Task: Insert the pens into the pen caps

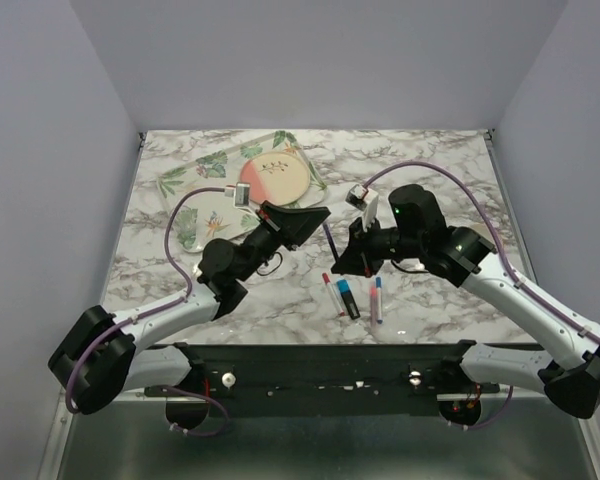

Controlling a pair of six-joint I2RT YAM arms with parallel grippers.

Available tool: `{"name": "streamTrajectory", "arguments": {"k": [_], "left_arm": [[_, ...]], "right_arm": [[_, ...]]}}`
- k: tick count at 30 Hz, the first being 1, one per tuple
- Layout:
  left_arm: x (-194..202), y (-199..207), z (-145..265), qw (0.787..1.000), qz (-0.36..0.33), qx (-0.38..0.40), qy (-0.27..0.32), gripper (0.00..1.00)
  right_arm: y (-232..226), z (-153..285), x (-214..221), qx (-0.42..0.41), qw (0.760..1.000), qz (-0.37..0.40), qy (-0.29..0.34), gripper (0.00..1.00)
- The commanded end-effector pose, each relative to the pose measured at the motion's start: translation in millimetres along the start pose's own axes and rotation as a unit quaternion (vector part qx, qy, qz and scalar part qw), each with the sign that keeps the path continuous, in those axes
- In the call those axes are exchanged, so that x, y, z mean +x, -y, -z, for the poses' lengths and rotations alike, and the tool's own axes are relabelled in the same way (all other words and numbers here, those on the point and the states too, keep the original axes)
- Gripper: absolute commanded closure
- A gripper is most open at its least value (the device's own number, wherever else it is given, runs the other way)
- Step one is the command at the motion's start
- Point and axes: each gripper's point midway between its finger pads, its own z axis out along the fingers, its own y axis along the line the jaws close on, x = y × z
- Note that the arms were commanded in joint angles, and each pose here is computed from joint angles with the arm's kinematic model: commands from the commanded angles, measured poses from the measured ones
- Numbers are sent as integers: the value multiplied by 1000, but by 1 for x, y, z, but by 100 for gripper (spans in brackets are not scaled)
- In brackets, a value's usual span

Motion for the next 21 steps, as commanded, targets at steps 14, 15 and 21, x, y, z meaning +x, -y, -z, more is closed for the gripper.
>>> {"name": "streamTrajectory", "arguments": {"k": [14,15,21], "left_arm": [[7,-38,9,964,-38,-123,-235,100],[7,-45,12,960,-41,-137,-241,100],[10,-112,28,936,-39,-266,-229,100]], "right_arm": [[-25,37,-43,-103,948,47,299,29],[-23,35,-31,-101,952,36,285,25],[-11,53,1,-65,951,-20,302,11]]}}
